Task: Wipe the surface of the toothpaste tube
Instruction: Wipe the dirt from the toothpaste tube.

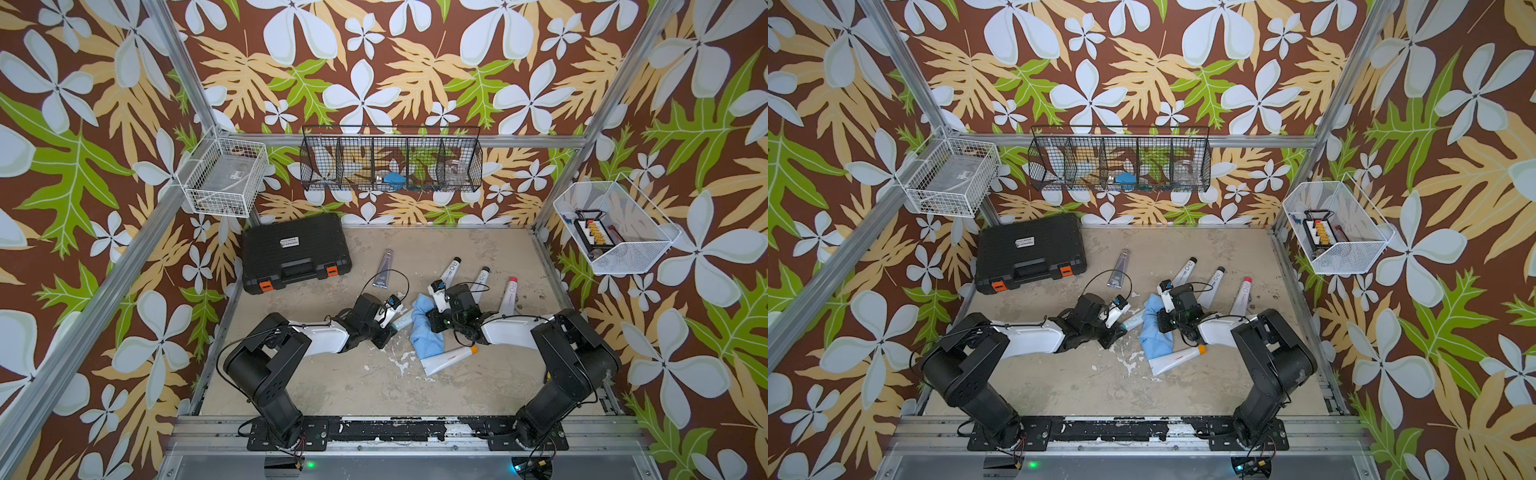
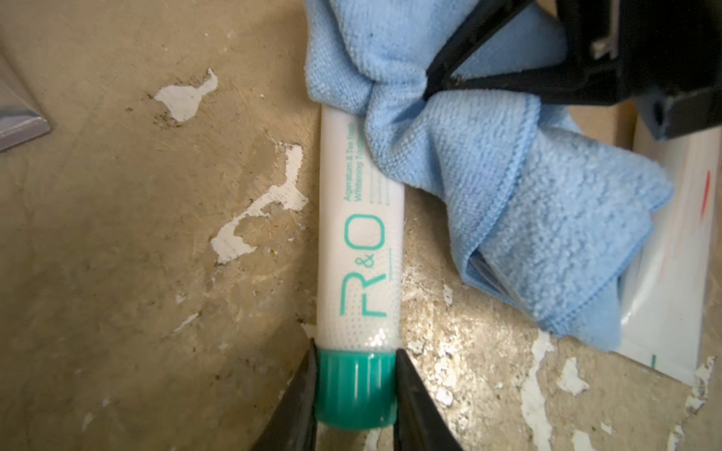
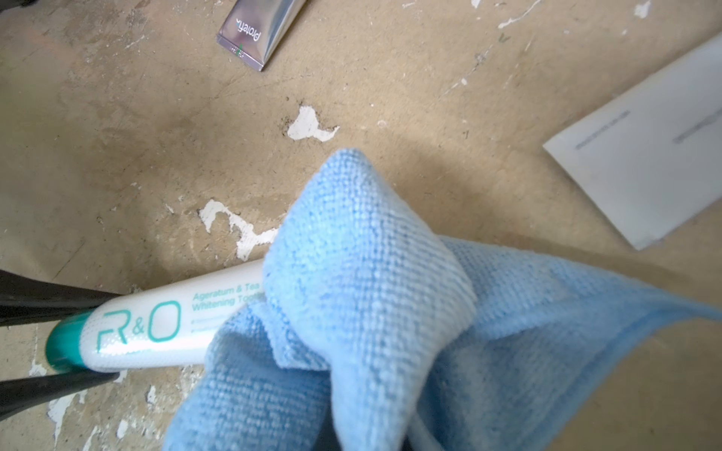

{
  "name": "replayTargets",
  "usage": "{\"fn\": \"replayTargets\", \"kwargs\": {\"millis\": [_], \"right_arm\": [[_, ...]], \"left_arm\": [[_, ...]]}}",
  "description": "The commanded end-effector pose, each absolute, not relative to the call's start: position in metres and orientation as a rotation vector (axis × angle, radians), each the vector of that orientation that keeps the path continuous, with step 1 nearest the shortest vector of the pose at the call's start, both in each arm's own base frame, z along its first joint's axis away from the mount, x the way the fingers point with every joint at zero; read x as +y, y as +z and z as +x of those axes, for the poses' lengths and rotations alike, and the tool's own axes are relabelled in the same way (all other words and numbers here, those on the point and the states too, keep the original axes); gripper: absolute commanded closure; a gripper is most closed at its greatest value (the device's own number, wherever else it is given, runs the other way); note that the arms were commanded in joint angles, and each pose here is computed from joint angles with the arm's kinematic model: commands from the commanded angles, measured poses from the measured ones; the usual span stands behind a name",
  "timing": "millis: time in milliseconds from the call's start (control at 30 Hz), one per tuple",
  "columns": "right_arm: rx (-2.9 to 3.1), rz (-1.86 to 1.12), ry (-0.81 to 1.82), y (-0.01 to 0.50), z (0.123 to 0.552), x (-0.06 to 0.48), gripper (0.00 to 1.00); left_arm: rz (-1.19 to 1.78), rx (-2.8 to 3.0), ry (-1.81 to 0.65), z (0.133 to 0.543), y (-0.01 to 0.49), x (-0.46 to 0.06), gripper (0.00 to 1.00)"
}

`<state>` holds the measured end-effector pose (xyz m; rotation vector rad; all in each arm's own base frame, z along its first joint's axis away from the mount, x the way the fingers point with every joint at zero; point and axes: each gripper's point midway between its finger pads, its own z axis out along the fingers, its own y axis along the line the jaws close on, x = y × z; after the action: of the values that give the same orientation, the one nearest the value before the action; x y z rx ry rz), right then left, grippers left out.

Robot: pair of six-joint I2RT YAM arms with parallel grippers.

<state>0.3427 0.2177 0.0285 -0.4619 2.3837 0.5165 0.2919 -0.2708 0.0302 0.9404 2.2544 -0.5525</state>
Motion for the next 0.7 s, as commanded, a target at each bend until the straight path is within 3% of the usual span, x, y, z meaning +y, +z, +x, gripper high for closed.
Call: {"fn": "replayTargets", "kwargs": {"millis": [0,667], "right_arm": [[2.44,-0.532,0.536,0.017,0.331,0.224,1.0],[2.329,-0.893,0.742,0.029,0.269,0.324,1.0]], "left_arm": [[0.938,2.24,-0.572,0.294,0.034,-0.275,0.86],[0.943,2.24,-0.575,0.293,0.034,-0.275,0.85]]}}
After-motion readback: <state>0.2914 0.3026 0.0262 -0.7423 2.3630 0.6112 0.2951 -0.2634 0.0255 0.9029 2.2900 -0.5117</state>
